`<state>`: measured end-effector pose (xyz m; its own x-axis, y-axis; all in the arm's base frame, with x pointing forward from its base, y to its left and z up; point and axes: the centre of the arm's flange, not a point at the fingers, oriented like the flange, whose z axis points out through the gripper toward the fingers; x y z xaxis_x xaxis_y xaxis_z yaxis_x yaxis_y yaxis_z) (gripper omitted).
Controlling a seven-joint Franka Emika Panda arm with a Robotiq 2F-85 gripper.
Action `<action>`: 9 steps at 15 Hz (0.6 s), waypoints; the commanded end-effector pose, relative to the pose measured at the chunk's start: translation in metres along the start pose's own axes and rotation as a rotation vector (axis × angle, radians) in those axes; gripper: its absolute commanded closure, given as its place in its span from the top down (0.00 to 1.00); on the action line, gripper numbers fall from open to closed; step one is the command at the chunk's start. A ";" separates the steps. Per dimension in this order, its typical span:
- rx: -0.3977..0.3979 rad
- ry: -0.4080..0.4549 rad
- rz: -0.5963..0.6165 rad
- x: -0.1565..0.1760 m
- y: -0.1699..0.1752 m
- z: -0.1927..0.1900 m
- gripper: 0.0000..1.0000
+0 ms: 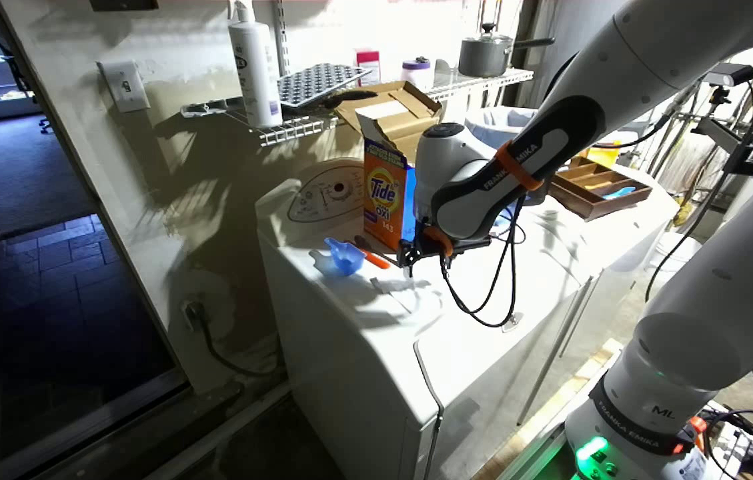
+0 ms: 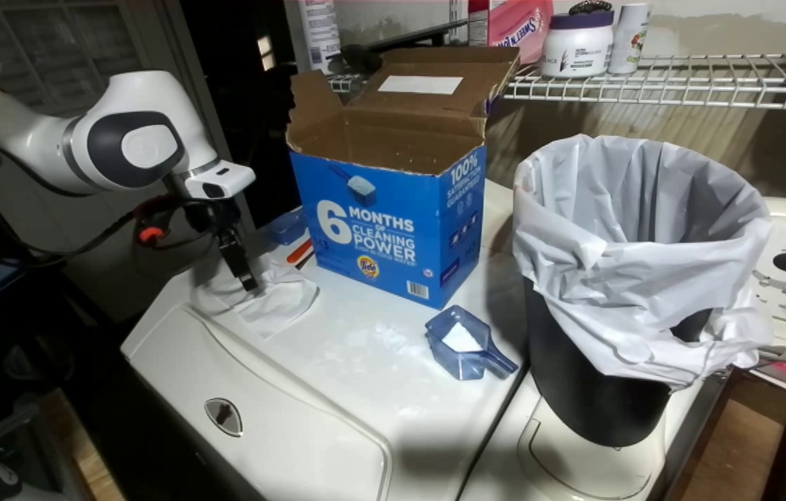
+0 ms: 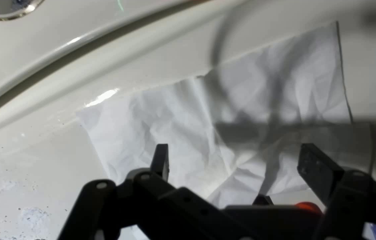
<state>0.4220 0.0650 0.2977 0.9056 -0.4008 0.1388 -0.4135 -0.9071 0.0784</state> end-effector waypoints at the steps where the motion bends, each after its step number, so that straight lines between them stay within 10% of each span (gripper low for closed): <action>1: 0.077 0.054 0.049 0.011 -0.004 0.012 1.00; 6: 0.120 0.066 0.039 0.016 -0.013 0.021 0.99; 7: 0.122 0.066 0.037 0.016 -0.014 0.022 0.79; 9: 0.119 0.063 0.036 0.017 -0.014 0.025 0.71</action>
<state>0.4379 0.0659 0.2810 0.8878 -0.4136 0.2017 -0.4173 -0.9084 -0.0259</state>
